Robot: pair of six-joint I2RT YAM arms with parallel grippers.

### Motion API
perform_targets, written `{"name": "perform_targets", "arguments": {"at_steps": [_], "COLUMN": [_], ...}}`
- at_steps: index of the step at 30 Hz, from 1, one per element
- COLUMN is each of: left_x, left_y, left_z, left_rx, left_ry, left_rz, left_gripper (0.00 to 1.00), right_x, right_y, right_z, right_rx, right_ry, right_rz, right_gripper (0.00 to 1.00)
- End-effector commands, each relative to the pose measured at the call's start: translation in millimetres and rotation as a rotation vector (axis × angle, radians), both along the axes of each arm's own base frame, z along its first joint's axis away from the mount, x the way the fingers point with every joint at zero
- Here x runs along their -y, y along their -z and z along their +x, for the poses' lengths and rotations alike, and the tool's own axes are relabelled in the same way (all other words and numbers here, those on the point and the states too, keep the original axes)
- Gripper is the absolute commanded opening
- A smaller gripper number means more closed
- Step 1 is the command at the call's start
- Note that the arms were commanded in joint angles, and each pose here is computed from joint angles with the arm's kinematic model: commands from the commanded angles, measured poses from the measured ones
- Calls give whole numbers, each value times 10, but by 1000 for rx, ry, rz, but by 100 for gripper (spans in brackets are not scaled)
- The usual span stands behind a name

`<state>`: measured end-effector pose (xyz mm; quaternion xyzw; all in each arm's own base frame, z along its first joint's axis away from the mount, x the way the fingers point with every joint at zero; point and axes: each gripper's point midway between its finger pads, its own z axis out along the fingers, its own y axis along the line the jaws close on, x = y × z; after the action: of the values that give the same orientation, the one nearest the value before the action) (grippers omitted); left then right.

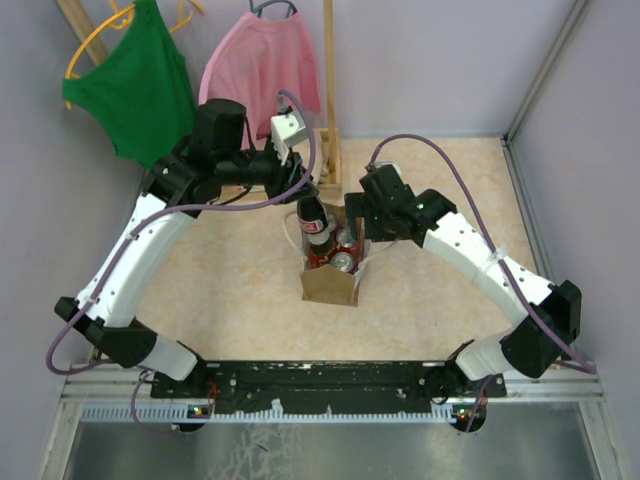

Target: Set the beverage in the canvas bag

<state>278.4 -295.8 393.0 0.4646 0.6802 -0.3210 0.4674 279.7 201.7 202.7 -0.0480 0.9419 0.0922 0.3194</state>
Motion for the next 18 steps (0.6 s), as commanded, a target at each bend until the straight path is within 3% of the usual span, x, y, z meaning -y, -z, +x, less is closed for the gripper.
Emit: {"name": "perform_targets", "arguments": {"at_steps": [1,18], "left_x": [23,-9], "left_y": [-480,-126], "left_z": [-305,-573], "left_rx": [103,18], "left_ry": [97,153], "left_rz": [-132,-77], "left_gripper": [0,0], "right_x": [7,19], "right_y": [-123,-89], "right_z": [74,59], "right_rx": [46,35], "right_ry": [16,18], "right_rz": [25,18], "right_gripper": [99,99]}}
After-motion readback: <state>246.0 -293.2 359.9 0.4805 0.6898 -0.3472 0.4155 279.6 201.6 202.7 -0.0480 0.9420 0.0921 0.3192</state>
